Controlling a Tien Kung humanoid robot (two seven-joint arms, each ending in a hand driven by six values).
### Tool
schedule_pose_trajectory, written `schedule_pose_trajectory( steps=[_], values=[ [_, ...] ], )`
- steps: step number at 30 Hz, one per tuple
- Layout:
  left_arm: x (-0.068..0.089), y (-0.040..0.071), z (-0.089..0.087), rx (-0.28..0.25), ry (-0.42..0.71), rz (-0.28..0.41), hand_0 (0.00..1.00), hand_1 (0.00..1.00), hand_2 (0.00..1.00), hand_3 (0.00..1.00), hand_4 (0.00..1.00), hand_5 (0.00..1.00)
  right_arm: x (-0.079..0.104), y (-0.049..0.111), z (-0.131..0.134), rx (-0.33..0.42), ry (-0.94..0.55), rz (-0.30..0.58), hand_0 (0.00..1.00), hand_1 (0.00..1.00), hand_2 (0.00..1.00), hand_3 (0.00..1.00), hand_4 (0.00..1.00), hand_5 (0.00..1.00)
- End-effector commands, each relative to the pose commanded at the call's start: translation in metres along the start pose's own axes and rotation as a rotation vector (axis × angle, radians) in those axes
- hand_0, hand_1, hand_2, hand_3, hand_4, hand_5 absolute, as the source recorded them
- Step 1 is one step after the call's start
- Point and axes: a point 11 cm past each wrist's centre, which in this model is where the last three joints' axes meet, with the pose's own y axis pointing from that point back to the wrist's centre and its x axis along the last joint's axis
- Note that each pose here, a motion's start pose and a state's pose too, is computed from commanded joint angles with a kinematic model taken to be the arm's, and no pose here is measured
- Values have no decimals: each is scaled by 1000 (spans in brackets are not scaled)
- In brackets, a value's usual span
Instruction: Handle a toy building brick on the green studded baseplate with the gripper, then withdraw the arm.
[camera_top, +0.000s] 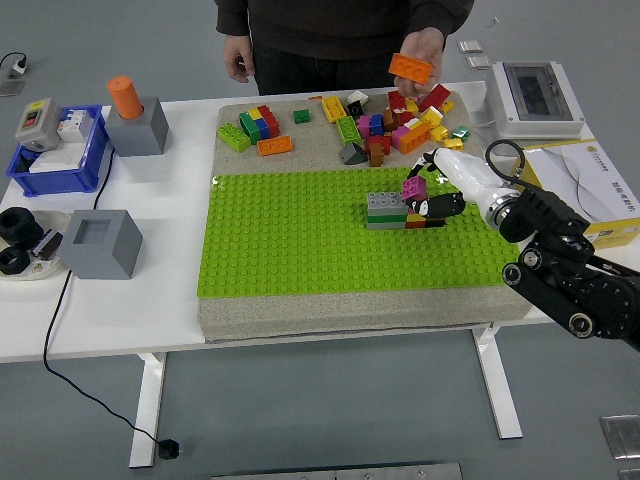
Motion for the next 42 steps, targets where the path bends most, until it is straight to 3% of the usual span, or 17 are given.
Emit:
schedule_pose_trajectory(
  steps=[16,29,42],
  values=[
    [-2,0,-3,7,2,-3,788,803,755,433,998,876,1,5,12,-22,25,-14,781,766,795,548,699,173],
    [-4,-1,-7,13,4,-5,788,804,755,433,998,878,10,10,8,4,67,-3,782,765,795,547,702,174],
    [-1,-1,-5,10,-2,-2,788,804,755,434,998,882,12,16,28,-36,105,-18,782,765,794,548,706,178]
  ],
)
